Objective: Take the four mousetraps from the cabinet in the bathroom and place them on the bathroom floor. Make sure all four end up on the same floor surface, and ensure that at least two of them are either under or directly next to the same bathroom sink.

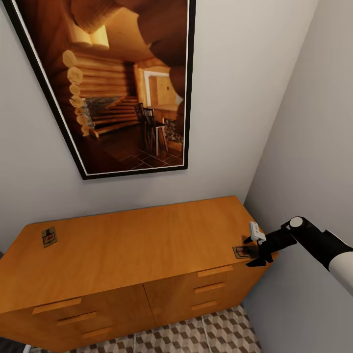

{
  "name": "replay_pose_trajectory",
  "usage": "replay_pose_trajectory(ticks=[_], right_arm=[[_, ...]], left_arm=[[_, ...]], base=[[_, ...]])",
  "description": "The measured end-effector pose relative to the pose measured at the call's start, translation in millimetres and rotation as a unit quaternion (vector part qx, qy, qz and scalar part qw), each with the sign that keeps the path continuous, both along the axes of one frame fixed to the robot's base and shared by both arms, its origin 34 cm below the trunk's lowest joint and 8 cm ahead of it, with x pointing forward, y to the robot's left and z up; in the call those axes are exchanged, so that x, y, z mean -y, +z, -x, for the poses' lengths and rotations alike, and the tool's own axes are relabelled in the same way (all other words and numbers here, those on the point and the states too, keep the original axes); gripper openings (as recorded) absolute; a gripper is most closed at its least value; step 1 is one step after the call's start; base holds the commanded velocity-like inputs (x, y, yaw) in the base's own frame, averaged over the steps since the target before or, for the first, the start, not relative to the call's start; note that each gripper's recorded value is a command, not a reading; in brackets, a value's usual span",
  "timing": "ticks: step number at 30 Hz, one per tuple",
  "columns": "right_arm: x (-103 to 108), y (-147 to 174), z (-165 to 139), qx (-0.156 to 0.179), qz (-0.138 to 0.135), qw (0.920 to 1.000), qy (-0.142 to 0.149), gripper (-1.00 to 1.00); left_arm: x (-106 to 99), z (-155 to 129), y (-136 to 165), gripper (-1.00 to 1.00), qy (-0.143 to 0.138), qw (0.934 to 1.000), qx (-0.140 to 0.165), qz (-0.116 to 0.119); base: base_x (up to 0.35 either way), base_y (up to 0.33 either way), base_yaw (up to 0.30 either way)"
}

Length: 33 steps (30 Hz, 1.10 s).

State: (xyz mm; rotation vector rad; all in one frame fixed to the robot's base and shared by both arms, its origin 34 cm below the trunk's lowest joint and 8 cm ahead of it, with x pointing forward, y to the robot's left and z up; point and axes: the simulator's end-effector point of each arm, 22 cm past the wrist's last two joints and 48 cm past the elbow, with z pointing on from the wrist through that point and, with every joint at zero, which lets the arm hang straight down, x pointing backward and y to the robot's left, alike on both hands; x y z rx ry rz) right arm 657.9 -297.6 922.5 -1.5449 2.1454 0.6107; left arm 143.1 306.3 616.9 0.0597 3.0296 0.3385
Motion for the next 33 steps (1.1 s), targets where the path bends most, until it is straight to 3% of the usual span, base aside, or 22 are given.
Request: replay_pose_trajectory(ticks=[9,33], right_arm=[[0.8,-0.4,-4.5,0.018,0.001,0.9998,0.006,1.00],[1.6,-2.7,-6.9,0.024,0.003,0.9997,0.004,1.00]], left_arm=[[0.0,0.0,0.0,1.00,0.000,1.0000,0.000,0.000],[0.1,0.1,0.0,1.00,0.000,1.0000,0.000,0.000]], base=[[0.000,0.000,0.000],[0.000,0.000,0.000]])
